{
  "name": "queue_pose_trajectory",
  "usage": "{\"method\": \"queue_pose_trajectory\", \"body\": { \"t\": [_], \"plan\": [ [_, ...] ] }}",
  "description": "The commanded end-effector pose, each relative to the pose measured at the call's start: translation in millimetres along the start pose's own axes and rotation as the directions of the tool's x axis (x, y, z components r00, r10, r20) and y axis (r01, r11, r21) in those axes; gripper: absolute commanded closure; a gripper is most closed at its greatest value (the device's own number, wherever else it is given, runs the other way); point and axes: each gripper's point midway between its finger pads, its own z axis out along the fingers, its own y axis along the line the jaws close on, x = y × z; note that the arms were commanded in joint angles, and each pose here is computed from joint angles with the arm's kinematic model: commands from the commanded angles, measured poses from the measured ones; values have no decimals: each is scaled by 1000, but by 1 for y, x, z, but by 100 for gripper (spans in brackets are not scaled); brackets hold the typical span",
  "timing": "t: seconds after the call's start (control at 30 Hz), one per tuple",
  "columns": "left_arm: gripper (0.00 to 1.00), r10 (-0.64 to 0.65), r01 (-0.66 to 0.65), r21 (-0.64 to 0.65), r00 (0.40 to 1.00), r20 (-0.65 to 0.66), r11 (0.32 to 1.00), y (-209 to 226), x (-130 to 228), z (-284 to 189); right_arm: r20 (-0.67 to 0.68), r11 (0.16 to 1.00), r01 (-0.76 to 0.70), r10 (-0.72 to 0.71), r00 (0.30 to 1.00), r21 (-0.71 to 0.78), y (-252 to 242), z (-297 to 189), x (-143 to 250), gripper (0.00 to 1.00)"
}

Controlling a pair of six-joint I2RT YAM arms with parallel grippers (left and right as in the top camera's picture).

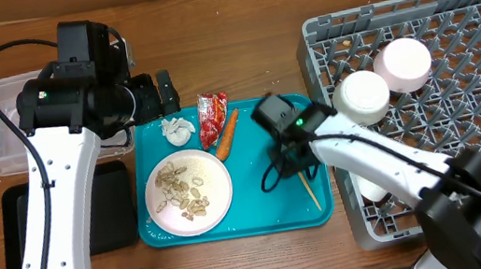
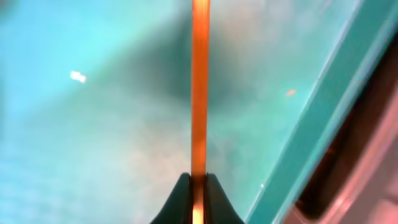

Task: Sort waste into correct bins and load items into the dishwasher
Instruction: 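Lift the chopstick and place it into the dish rack, then retract the right arm aside and reach the left gripper to the carrot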

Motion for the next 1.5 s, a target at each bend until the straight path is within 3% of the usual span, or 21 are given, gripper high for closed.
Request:
{"method": "queue_pose_trajectory", "body": {
  "t": [0.0,0.13,0.2,0.37,0.6,0.63,0.73,0.77,1.0,1.1,1.27,1.3,1.4,1.47],
  "plan": [
    [0,-4,4,3,1000,20,1000,-1,-3,-6,227,996,-84,87,970,-24,-9,-80,-51,96],
    [0,-4,4,3,1000,20,1000,-1,-3,-6,363,978,-207,186,913,21,-60,-130,-78,96],
    [0,-4,4,3,1000,20,1000,-1,-3,-6,366,963,-266,234,900,38,-86,-131,-80,96],
    [0,-4,4,3,1000,20,1000,-1,-3,-6,306,956,-279,240,921,89,-134,-104,-71,96],
    [0,-4,4,3,1000,20,1000,-1,-3,-6,192,972,-233,221,956,42,-136,-54,-56,96],
    [0,-4,4,3,1000,20,1000,-1,-3,-6,194,972,-231,221,956,35,-134,-53,-57,94],
    [0,-4,4,3,1000,20,1000,-1,-3,-6,222,974,-223,213,952,24,-131,-59,-64,64],
    [0,-4,4,3,1000,20,1000,-1,-3,-6,235,974,-224,213,948,21,-131,-63,-66,60],
    [0,-4,4,3,1000,20,1000,-1,-3,-6,394,959,-277,279,876,-63,-129,-144,-82,55],
    [0,-4,4,3,1000,20,1000,-1,-3,-6,538,958,-255,286,793,-133,-125,-217,-77,52],
    [0,-4,4,-4,1000,23,1000,0,-4,-6,725,957,-222,285,628,-184,-127,-307,-45,39],
    [0,-4,4,-4,1000,22,1000,0,-4,-6,776,956,-228,284,563,-184,-131,-335,-23,33],
    [0,-5,5,38,1000,3,999,-7,0,-6,819,953,-241,282,499,-182,-136,-359,7,0],
    [0,-9,11,59,999,-33,998,-10,8,-6,836,954,-234,282,471,-190,-136,-370,24,0]
  ]
}}
